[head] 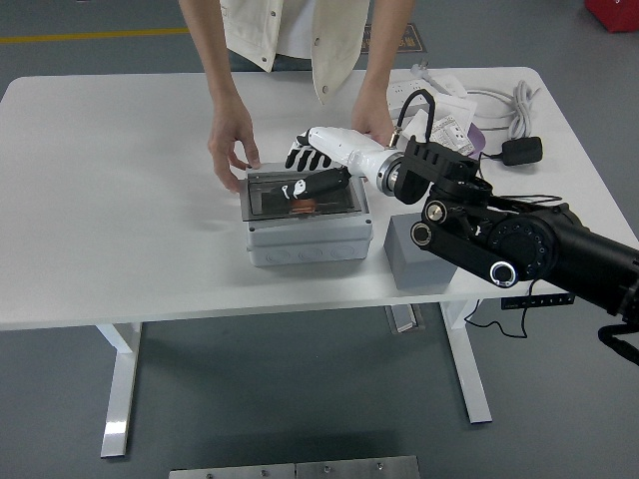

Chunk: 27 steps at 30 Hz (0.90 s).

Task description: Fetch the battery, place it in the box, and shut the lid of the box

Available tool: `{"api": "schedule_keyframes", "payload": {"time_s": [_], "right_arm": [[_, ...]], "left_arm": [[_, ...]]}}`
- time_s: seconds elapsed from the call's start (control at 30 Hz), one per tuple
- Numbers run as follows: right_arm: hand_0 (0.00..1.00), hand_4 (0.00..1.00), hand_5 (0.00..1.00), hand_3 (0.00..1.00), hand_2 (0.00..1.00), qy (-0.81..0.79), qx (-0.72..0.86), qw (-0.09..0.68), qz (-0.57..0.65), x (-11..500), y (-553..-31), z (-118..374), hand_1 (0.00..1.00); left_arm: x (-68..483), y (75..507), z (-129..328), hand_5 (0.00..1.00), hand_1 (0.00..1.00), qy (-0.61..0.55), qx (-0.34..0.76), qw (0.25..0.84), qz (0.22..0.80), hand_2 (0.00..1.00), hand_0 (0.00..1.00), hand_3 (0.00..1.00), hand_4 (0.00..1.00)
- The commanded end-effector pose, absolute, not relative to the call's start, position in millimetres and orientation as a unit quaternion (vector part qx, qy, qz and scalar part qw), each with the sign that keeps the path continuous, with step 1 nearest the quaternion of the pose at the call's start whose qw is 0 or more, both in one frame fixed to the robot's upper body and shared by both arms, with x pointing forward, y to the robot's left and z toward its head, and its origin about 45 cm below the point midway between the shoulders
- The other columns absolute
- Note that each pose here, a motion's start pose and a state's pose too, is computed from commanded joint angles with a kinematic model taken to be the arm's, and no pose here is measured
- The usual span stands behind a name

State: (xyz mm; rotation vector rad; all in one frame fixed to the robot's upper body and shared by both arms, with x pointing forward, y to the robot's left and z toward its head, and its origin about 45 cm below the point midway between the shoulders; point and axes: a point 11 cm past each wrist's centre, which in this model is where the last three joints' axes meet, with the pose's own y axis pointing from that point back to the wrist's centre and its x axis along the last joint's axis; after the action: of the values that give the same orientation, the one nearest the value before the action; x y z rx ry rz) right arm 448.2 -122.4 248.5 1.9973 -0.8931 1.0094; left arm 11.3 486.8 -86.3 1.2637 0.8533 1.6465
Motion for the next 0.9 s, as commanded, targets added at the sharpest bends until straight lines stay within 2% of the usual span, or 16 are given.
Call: {"api": "schedule_keyframes", "payload": {"time_s": [0.27,0.3,0.67,0.7,0.87,0.9], "right_arm": [[0.565,0.994,0.669,0.634,0.608,-0.378,0.780,0.317,0.385,432.7,-150.8,263.7,0.595],[0.497,0.992,0.674,0.612,0.575,-0.387,0.779,0.307,0.385,430.8,-154.2,267.8,0.547],[0.509,0.992,0.679,0.613,0.586,-0.521,0.769,0.141,0.342,422.1,-210.5,315.5,0.546],[0.558,0.990,0.685,0.623,0.611,-0.533,0.766,0.127,0.335,423.5,-216.8,318.8,0.584],[0.558,0.990,0.685,0.623,0.611,-0.603,0.743,0.059,0.284,431.1,-258.5,331.4,0.584],[0.565,0.948,0.658,0.614,0.595,-0.615,0.738,0.047,0.272,432.5,-266.8,332.5,0.585]], "left_arm": [[6.0,483.2,-88.4,0.002,0.587,0.350,0.507,0.430,0.660,0.504,0.573,0.555,0.523],[5.1,482.8,-88.7,0.002,0.587,0.351,0.507,0.430,0.660,0.504,0.573,0.555,0.523],[-1.1,478.9,-90.8,0.002,0.587,0.359,0.505,0.424,0.660,0.504,0.573,0.555,0.523],[-1.2,478.8,-90.9,0.002,0.587,0.359,0.505,0.424,0.661,0.504,0.573,0.555,0.523],[-5.6,479.1,-90.9,0.002,0.587,0.364,0.503,0.420,0.662,0.504,0.573,0.555,0.523],[-6.7,479.4,-90.9,0.002,0.587,0.366,0.504,0.418,0.662,0.504,0.573,0.555,0.523]]}}
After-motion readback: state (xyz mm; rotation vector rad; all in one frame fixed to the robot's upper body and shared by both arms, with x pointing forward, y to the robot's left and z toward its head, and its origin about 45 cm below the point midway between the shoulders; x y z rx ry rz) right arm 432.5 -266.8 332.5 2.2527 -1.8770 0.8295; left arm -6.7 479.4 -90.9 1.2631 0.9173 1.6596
